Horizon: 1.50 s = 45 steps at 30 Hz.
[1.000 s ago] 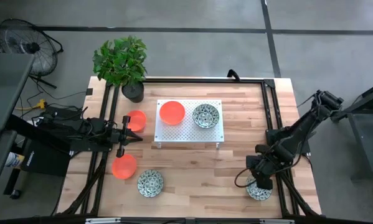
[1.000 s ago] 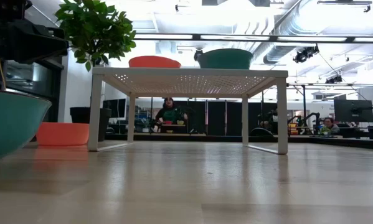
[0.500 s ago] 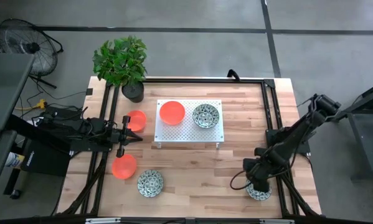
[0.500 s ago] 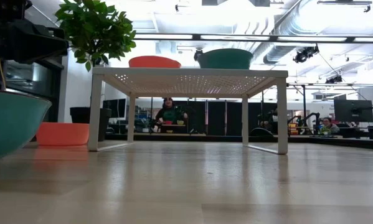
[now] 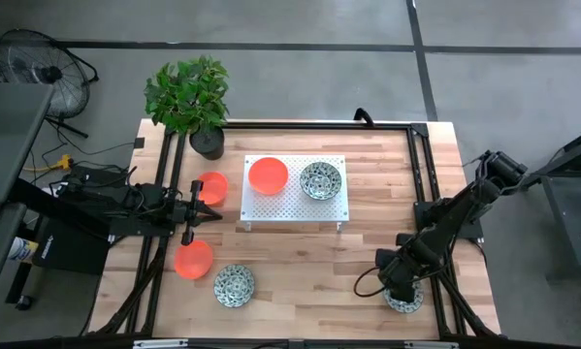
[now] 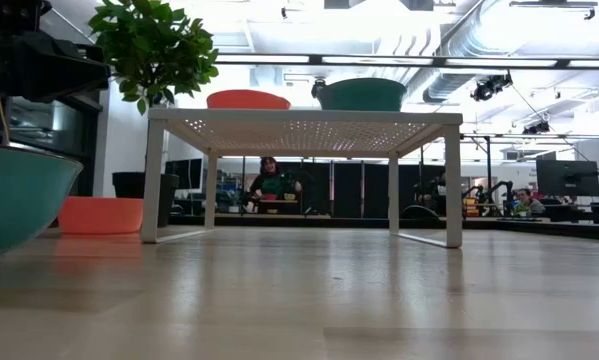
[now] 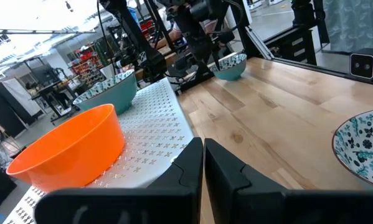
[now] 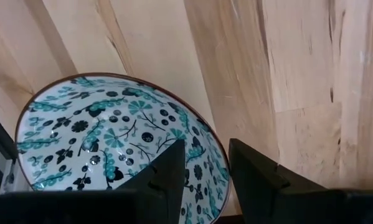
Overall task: Pick & Place Mini bowls
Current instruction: Stack the right blue patterned bowl on the blue patterned bowl on the shelf
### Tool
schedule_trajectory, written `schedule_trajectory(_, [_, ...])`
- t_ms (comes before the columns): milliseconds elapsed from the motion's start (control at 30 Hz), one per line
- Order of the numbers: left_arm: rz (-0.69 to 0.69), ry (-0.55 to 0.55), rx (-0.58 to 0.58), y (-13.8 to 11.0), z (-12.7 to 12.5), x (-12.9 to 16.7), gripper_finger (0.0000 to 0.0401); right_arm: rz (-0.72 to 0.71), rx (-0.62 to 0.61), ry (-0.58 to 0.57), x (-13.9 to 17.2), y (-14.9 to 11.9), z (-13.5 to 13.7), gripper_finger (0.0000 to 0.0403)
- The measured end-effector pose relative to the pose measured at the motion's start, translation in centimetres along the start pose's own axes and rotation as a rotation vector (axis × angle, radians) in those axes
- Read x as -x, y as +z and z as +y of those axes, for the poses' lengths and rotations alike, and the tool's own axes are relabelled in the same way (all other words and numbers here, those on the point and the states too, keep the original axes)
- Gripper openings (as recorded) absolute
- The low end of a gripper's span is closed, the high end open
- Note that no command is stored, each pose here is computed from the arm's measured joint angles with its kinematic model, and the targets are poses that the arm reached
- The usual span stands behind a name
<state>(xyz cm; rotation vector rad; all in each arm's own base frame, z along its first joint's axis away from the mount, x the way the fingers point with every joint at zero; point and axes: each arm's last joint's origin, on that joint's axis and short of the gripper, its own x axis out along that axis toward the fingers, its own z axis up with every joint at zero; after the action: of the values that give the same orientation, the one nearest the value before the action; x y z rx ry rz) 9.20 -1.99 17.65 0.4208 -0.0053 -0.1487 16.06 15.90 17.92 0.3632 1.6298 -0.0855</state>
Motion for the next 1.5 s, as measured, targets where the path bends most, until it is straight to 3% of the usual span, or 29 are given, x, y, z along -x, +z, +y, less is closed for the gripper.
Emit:
schedule_trajectory(200, [0.0,-0.001,0.0,0.0,0.0,0.0,0.0009,0.022,-0.046,0.019,0.0,0.0,0.1,0.0083])
schedule_trajectory(500, [0.0,0.0,0.0,0.0,0.0,0.0,0.0009,0.051,-0.045,0.09,0.0,0.1,0.6,0.0008])
schedule_trajectory(833, [0.0,0.0,0.0,0.0,0.0,0.0,0.0009,0.066,-0.208,0.123,0.3,1.2,0.1,0.0003])
schedule_trajectory(1033, [0.0,0.0,0.0,0.0,0.0,0.0,0.0009,-0.024,-0.308,0.17,0.7,3.1,-0.3,0.0001])
schedule_trajectory(1500, [0.0,0.0,0.0,0.0,0.0,0.0,0.0009,-0.127,-0.25,0.177,4.6,5.7,-0.3,0.0])
